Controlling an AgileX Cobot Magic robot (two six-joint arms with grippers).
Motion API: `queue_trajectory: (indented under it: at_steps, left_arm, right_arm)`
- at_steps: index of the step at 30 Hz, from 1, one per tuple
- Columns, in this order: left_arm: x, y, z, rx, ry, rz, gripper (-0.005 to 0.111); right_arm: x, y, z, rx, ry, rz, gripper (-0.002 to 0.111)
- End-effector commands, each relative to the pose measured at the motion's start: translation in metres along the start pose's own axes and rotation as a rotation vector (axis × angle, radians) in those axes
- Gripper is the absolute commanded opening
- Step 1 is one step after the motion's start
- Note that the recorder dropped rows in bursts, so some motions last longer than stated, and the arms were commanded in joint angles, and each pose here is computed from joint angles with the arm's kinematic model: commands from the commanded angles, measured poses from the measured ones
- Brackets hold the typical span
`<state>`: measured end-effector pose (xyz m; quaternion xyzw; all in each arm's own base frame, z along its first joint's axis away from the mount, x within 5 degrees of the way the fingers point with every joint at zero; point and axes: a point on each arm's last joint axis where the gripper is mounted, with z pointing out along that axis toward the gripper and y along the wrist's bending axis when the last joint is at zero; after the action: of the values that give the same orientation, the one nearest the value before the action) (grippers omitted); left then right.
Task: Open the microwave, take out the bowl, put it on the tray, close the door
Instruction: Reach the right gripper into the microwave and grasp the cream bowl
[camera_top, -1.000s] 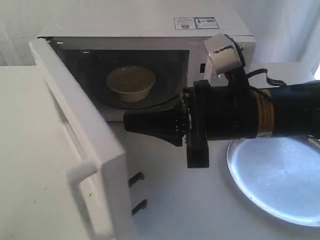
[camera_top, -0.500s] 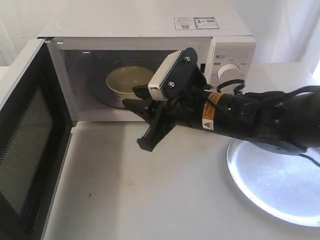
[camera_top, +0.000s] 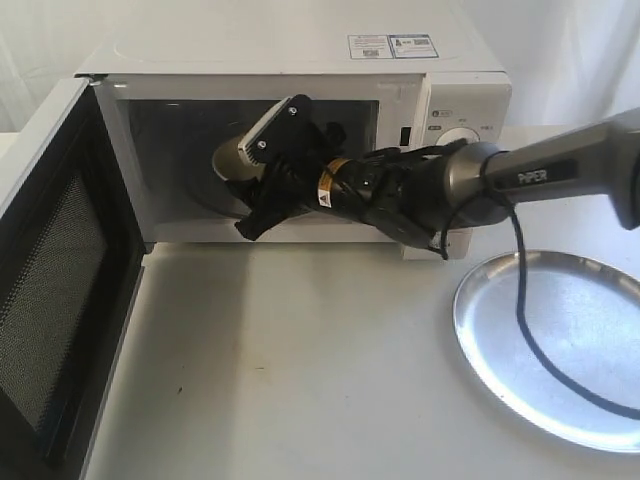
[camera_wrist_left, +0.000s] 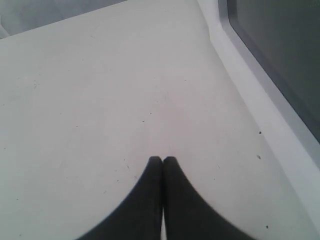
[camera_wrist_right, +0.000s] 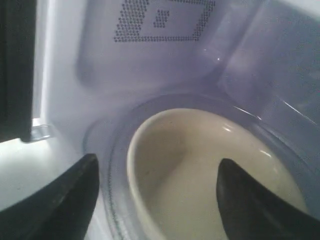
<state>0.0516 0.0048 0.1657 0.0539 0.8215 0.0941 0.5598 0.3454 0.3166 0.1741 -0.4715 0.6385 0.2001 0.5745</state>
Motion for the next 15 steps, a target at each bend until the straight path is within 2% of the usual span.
queue_trajectory:
  at_steps: [1,3,5,6,8,9,10,15]
  left_arm:
    - [-0.001,0.000,0.000,0.008,-0.004,-0.008,0.000]
    - [-0.001,0.000,0.000,0.008,-0.004,-0.008,0.000]
    - [-0.001,0.000,0.000,0.008,-0.004,-0.008,0.000]
    - [-0.001,0.000,0.000,0.008,-0.004,-0.008,0.000]
    - [-0.001,0.000,0.000,0.008,-0.004,-0.008,0.000]
    - [-0.001,0.000,0.000,0.008,-0.004,-0.008,0.000]
    - [-0.001,0.000,0.000,0.008,-0.004,-0.008,0.000]
    - [-0.001,0.000,0.000,0.008,-0.004,-0.008,0.000]
  right_arm:
    - [0.010,-0.008,0.022,0.030,0.076,-0.013,0.063]
    - [0.016,-0.010,0.029,0.048,0.154,0.013,0.060]
    - [0.021,-0.012,0.032,0.062,0.212,0.008,0.052]
    - [0.021,-0.011,0.033,0.060,0.217,-0.008,0.045]
    - [0.015,-0.008,0.033,0.054,0.202,-0.015,0.021]
    - [0.008,-0.005,0.032,0.049,0.184,-0.020,0.006]
    - [0.002,-0.001,0.031,0.040,0.163,-0.021,0.001]
    - [-0.032,0.031,0.022,-0.031,0.162,-0.161,0.000]
